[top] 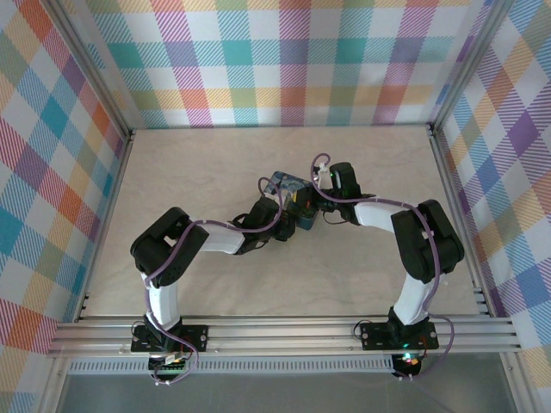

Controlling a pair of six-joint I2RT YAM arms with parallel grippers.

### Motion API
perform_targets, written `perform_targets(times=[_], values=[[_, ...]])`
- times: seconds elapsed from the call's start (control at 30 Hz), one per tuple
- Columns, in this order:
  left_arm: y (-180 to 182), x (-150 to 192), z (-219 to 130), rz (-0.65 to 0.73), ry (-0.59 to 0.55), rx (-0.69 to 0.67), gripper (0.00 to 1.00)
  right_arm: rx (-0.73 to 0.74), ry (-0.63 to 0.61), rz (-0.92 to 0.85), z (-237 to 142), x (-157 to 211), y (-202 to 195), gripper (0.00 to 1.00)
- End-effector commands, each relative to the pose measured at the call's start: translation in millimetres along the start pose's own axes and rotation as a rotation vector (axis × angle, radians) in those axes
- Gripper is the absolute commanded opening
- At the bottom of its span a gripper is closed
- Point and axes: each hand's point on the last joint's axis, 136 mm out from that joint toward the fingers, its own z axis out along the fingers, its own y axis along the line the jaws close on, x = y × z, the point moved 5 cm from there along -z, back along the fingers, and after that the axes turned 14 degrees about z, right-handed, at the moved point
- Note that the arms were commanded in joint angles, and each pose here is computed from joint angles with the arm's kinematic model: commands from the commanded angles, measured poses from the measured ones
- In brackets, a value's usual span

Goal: Unlock the padlock with the key

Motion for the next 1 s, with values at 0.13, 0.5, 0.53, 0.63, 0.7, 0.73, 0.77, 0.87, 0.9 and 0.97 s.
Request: perform_targets(times=[0.13, 0.5, 0.53, 0.63, 0.7, 0.73, 0.77, 0.87, 0.9, 0.97], values=[[-4, -20, -1, -0.019, -0.077, -0.010, 0.25, 0.080, 0.095, 0.064, 5, 30, -23, 0.02], [-12, -27, -17, -0.082, -0.071, 0.044, 0.19, 0.038, -0.038, -0.095, -20, 7, 16, 0.01], [-14, -28, -19, -0.092, -0.060, 0.052, 0.19, 0.039, -0.055, -0.114, -25, 6, 19, 0.01], [-17, -31, -25, -0.116, -0.022, 0.065, 0.19, 0.054, -0.109, -0.167, -42, 6, 25, 0.01], [-19, -32, -28, -0.138, 0.010, 0.067, 0.19, 0.064, -0.143, -0.195, -54, 10, 26, 0.01], [-21, -33, -29, -0.147, 0.020, 0.074, 0.19, 0.071, -0.154, -0.205, -59, 13, 25, 0.01], [-22, -34, -31, -0.163, 0.033, 0.080, 0.19, 0.073, -0.172, -0.221, -65, 16, 26, 0.01], [-27, -38, -34, -0.214, 0.065, 0.110, 0.18, 0.081, -0.219, -0.259, -83, 28, 24, 0.01], [-29, -40, -35, -0.231, 0.074, 0.124, 0.17, 0.083, -0.230, -0.272, -89, 33, 23, 0.01], [-33, -43, -37, -0.268, 0.101, 0.144, 0.16, 0.083, -0.243, -0.296, -97, 42, 23, 0.02]])
